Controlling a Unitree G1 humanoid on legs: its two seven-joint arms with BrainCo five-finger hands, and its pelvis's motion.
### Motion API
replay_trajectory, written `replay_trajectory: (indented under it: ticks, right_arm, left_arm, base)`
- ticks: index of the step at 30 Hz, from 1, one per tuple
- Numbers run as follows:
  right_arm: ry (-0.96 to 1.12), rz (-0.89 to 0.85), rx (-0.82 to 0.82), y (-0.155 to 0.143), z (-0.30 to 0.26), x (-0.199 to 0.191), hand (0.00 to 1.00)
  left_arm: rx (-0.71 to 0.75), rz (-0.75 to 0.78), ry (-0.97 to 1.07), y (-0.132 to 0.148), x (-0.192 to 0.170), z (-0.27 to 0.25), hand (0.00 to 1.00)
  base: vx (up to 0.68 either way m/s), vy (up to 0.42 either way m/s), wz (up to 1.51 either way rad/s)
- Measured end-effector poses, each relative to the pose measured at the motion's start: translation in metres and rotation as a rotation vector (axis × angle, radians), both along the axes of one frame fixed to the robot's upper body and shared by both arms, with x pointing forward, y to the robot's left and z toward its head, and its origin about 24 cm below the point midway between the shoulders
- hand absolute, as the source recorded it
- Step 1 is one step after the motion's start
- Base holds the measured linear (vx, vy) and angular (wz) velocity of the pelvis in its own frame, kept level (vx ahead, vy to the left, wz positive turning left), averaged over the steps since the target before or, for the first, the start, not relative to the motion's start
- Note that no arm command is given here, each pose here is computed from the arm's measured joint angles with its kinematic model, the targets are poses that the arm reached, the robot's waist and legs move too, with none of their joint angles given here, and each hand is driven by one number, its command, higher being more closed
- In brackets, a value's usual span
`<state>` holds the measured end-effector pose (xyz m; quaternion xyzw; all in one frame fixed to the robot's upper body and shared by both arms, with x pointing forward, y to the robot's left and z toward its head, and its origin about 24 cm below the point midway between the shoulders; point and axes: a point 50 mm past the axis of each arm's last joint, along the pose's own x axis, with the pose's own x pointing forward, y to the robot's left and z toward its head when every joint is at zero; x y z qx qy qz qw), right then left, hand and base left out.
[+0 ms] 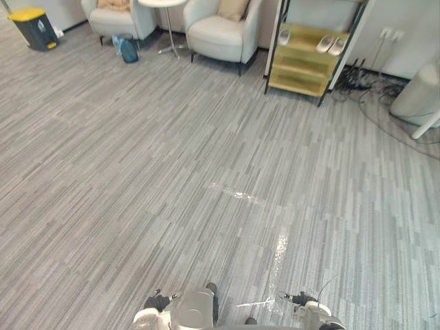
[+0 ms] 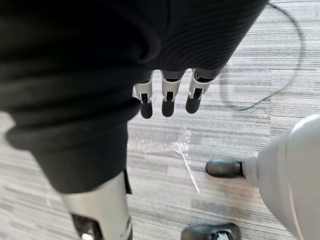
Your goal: Pick up cushions and gather them together orderly.
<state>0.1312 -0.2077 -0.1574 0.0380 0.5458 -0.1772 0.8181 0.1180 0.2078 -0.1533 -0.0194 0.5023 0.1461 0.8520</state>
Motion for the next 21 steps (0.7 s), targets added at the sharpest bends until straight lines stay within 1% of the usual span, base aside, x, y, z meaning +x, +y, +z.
replay_trajectory:
  ticks: [4, 8, 10, 14, 17, 18, 19, 21]
  right_arm:
    - [-0.014, 0.008, -0.022, -0.008, 0.002, 0.003, 0.00]
    - [0.021, 0.081, -0.018, -0.002, -0.002, -0.007, 0.00]
    - [0.024, 0.093, -0.025, -0.004, -0.002, -0.008, 0.00]
    - [0.044, 0.081, -0.035, -0.010, -0.003, -0.017, 0.00]
    - [0.062, 0.107, -0.036, -0.008, -0.005, -0.022, 0.00]
    - [0.071, 0.119, -0.050, -0.012, -0.005, -0.024, 0.00]
    - [0.069, 0.120, -0.048, -0.011, -0.005, -0.023, 0.00]
    - [0.046, 0.119, -0.052, -0.011, -0.002, -0.014, 0.00]
  left_arm:
    - [-0.006, -0.008, 0.023, -0.002, -0.005, -0.003, 0.00]
    - [-0.011, -0.008, 0.117, -0.002, -0.033, -0.011, 0.00]
    - [-0.013, -0.005, 0.133, -0.002, -0.037, -0.013, 0.00]
    - [-0.014, -0.038, 0.130, -0.006, -0.034, -0.013, 0.00]
    - [0.023, -0.078, 0.098, 0.002, -0.021, -0.008, 0.00]
    - [0.020, -0.078, 0.062, -0.001, -0.012, -0.005, 0.00]
    - [0.018, -0.079, 0.060, -0.002, -0.012, -0.005, 0.00]
    - [-0.009, -0.088, 0.048, -0.012, -0.008, -0.006, 0.00]
  base:
    - [0.24, 0.175, -0.40]
    - [0.06, 0.142, -0.65]
    - [0.10, 0.117, -0.45]
    - [0.30, 0.022, 0.15]
    - [0.36, -0.185, 0.93]
    - [0.30, -0.157, 0.47]
    - [0.38, -0.190, 0.74]
    - [0.27, -0.141, 0.59]
